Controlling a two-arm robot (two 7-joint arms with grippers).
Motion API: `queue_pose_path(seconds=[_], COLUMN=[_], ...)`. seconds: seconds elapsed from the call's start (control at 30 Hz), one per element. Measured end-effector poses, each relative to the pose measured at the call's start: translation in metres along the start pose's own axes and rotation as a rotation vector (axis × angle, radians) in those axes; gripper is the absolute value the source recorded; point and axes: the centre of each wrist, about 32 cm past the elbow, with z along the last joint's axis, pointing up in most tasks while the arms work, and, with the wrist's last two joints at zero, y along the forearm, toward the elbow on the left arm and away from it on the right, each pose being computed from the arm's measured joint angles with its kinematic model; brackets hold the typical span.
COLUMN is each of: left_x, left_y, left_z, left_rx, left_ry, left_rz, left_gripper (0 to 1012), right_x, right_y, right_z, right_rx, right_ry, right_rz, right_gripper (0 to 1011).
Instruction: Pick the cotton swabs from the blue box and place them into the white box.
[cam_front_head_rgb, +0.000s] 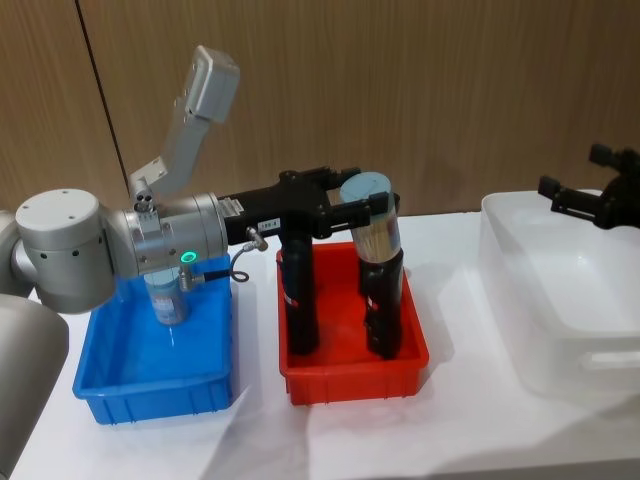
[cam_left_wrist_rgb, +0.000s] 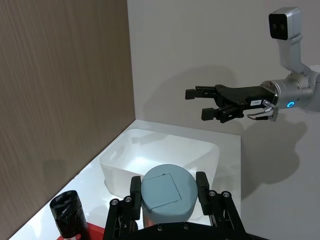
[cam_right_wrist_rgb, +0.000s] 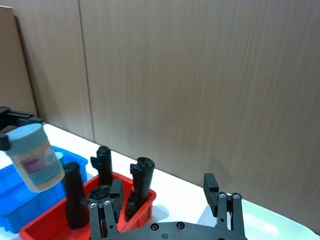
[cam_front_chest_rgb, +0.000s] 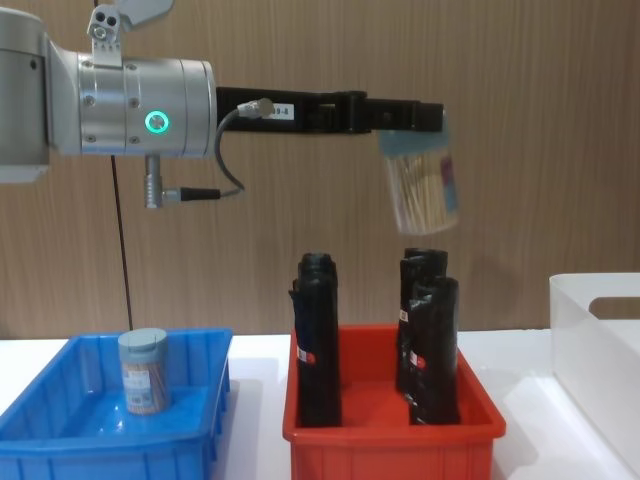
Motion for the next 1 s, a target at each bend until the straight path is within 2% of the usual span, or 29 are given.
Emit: queue_pose_path(seconds=[0.63, 1.0], left_x=[0.0, 0.0], left_y=[0.0, 0.0], left_z=[0.0, 0.0], left_rx=[0.0, 0.0], left_ry=[0.0, 0.0], left_rz=[0.0, 0.0], left_gripper=[660, 660], right_x=[-0.0017, -0.0058], right_y=[-0.003, 0.0036], right_z=[-0.0005, 0.0001], right_rx=[0.024, 0.043], right_ry=[-0.01, -0.034], right_rz=[0.15, 0.24], right_gripper=[1002, 1002])
